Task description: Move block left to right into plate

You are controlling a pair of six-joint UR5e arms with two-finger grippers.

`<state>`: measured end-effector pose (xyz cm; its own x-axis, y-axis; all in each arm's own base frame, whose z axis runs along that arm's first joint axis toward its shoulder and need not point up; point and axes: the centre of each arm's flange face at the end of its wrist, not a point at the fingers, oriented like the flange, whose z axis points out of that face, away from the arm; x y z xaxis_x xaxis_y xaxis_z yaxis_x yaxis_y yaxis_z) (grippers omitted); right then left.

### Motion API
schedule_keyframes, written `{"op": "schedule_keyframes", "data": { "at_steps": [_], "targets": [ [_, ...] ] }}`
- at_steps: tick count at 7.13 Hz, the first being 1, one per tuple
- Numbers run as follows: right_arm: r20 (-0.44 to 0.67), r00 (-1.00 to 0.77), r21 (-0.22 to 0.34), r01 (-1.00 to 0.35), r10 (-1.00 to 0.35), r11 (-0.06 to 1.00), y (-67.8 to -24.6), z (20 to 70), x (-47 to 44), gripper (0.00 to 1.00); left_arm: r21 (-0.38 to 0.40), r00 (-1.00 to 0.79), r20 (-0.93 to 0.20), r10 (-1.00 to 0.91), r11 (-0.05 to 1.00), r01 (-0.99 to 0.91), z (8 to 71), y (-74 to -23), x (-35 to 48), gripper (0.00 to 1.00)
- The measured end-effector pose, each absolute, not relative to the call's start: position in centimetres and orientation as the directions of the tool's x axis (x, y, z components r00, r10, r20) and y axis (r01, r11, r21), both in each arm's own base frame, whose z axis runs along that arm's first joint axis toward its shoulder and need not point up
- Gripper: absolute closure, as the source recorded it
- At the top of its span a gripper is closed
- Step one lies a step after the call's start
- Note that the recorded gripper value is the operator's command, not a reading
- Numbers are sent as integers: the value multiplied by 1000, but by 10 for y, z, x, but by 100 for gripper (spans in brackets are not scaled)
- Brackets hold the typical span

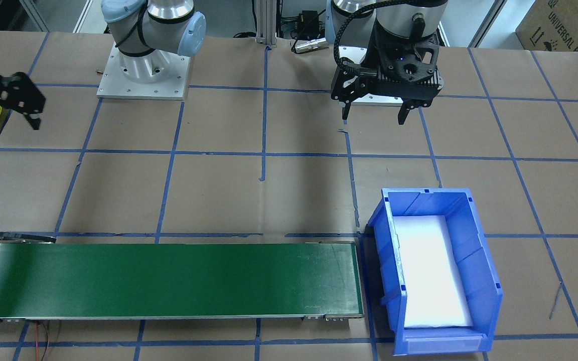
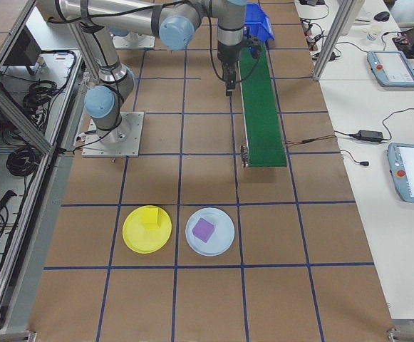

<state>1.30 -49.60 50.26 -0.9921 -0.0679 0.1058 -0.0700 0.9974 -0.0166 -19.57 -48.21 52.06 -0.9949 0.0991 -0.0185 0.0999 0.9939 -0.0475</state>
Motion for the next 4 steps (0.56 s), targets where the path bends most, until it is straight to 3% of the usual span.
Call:
{"op": "schedule_keyframes", "data": {
  "at_steps": [2, 4],
  "targets": [
    [99, -994, -35, -41, -38, 999, -482, 508, 117, 0, -49, -995, -18, 99, 994, 99, 521, -482, -196, 0],
    [74, -997, -38, -27, -24, 999, -472, 503, 155, 0, -49, -995, -17, 98, 994, 99, 521, -482, -196, 0]
  ]
}}
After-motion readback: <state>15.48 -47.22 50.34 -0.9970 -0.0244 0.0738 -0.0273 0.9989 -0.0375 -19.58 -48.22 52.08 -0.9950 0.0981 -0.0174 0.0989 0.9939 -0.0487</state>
